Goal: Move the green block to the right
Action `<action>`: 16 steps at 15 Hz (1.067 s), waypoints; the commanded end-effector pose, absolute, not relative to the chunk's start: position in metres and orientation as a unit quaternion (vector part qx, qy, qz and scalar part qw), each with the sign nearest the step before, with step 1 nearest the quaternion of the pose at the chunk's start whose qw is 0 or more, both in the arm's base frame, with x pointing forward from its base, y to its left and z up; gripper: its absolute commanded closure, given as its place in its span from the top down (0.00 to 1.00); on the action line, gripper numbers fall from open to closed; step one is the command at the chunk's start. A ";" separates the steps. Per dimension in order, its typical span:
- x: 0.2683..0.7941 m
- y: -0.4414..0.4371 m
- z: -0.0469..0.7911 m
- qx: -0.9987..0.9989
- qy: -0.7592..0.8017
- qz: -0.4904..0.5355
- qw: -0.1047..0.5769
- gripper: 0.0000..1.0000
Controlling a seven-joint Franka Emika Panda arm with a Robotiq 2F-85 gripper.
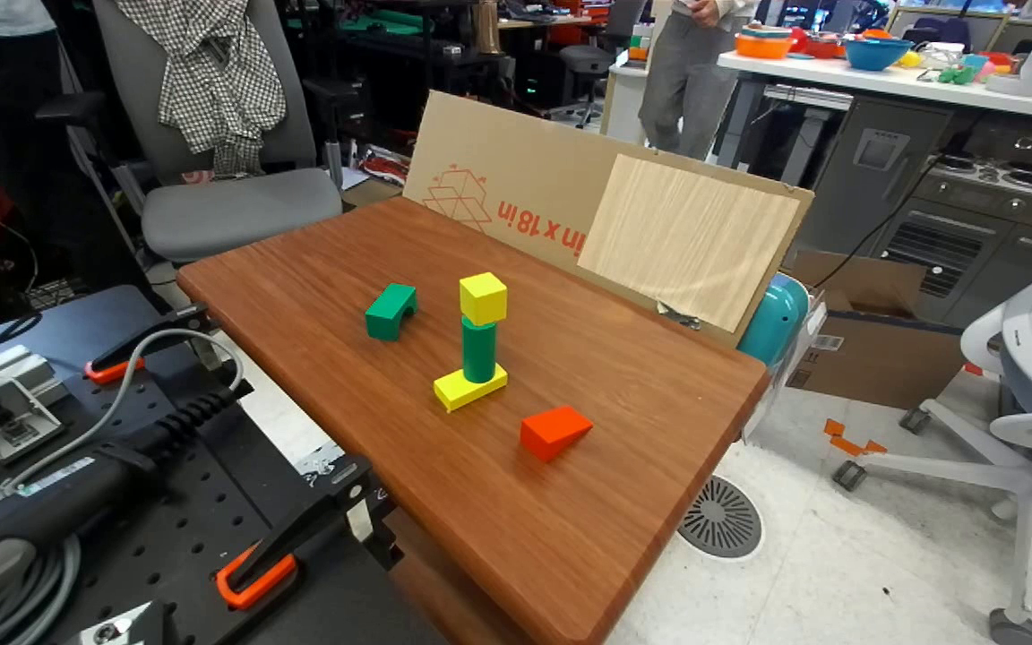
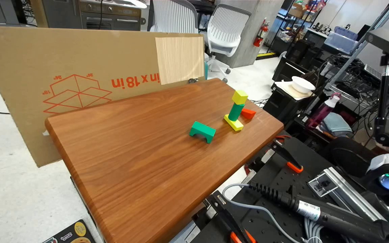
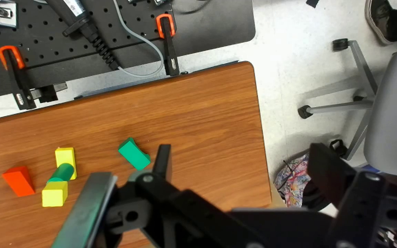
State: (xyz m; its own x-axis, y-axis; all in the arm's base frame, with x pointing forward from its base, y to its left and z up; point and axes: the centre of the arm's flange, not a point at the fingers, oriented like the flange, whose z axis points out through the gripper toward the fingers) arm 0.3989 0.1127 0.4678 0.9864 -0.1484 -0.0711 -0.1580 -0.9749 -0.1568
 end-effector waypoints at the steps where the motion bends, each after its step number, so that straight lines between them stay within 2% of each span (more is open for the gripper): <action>1: 0.399 0.113 0.468 -0.993 0.077 0.029 0.081 1.00; 8: 0.412 0.125 0.456 -0.996 0.058 0.024 0.066 1.00; 13: 0.442 0.138 0.421 -0.999 0.010 -0.029 0.012 1.00; 16: 0.463 0.136 0.390 -1.000 -0.003 -0.026 -0.016 1.00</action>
State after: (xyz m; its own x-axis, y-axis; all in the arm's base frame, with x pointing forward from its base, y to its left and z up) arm 0.4343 0.1356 0.4175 0.9988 -0.0160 0.0465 -0.0154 -0.9998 -0.0125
